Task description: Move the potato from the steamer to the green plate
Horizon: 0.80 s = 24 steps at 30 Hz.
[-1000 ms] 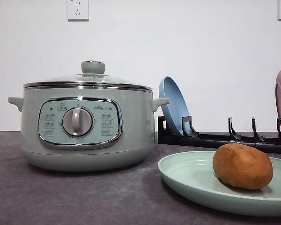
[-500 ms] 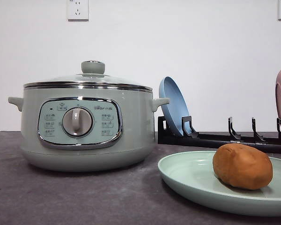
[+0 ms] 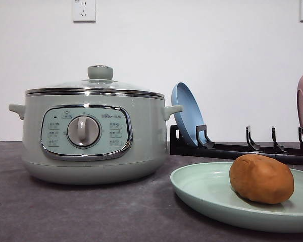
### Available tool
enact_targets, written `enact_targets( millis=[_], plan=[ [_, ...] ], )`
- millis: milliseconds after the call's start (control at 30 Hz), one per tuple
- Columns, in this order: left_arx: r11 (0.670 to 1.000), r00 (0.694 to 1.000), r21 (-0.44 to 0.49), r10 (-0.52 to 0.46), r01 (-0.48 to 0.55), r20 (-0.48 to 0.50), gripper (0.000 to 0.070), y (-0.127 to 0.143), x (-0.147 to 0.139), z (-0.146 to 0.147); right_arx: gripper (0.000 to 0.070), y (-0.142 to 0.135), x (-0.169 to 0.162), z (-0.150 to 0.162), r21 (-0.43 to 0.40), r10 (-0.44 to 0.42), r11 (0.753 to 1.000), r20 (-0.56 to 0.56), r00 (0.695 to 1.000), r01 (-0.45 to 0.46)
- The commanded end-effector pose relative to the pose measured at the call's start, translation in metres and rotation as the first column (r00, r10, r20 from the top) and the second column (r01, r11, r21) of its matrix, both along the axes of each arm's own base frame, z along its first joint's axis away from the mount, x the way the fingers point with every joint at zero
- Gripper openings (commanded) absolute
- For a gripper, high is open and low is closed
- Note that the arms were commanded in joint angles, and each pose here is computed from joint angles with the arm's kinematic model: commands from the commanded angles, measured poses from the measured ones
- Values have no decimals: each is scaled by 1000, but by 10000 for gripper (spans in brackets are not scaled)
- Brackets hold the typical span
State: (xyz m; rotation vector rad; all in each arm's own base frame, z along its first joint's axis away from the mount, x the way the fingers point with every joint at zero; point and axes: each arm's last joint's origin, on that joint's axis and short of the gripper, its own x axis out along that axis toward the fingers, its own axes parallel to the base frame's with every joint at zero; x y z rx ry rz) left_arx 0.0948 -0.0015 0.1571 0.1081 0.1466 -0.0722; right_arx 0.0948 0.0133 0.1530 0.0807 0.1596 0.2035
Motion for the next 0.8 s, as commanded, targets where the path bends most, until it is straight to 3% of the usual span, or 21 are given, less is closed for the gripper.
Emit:
enact_targets(
  millis=[0,767],
  plan=[
    [1000,1000,-2,4,-5,-27,0,0,1,-8,0,0,0,-1,-5,2,1000,3,1000,-1],
    [1000,1000,-2,4,-5,-27,0,0,1,-8,0,0,0,-1,-4,1,1000,3,1000,-1]
  ],
)
